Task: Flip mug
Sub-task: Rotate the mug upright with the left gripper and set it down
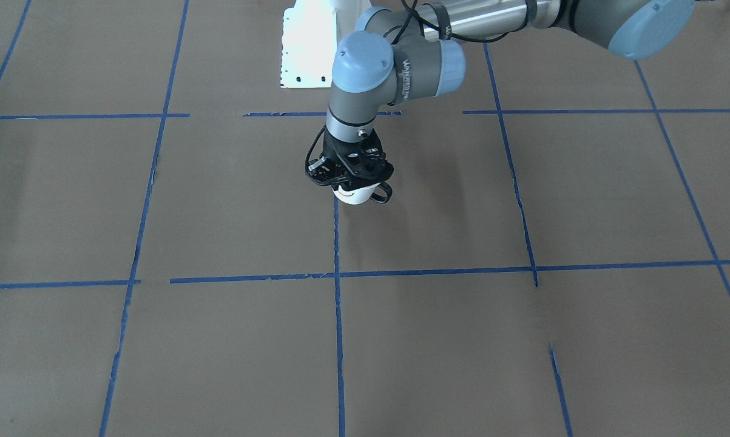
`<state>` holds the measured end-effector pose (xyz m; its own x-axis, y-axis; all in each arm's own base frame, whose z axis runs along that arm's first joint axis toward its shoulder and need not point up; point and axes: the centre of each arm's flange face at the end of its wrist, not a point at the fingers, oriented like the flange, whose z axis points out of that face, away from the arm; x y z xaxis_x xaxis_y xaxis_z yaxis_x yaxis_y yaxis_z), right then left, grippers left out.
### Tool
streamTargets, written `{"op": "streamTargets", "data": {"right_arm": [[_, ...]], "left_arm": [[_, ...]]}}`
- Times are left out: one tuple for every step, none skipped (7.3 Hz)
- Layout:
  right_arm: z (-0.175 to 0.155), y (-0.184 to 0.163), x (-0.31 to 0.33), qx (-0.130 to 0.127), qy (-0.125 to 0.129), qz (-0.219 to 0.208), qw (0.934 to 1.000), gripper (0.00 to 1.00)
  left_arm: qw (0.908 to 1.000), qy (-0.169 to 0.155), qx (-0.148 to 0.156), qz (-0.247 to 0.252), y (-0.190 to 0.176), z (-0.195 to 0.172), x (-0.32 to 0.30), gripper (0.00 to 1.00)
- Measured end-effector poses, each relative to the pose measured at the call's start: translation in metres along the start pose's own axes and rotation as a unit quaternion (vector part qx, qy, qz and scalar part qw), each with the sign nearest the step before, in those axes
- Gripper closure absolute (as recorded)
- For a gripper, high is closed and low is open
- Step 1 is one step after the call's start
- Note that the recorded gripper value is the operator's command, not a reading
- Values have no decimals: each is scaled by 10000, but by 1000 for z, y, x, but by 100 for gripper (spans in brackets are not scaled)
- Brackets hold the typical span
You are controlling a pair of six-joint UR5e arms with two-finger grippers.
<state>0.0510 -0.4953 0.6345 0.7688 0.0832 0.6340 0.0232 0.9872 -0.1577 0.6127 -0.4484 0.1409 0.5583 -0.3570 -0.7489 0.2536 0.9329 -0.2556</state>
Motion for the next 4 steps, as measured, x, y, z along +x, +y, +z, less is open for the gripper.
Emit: {"op": "streamTargets", "data": {"right_arm": [[0, 0, 0, 0, 0, 0, 10000, 0], [0, 0, 0, 0, 0, 0, 10000, 0], [0, 0, 0, 0, 0, 0, 10000, 0], [0, 0, 0, -1, 0, 1, 10000, 0]], "left_arm": [[9999, -133, 4, -14, 4, 11, 14, 84], [9998, -193, 13, -42, 5, 16, 20, 45], [9997, -224, 23, -75, 5, 18, 21, 0], [9997, -235, 50, -96, 3, 19, 20, 0]]}}
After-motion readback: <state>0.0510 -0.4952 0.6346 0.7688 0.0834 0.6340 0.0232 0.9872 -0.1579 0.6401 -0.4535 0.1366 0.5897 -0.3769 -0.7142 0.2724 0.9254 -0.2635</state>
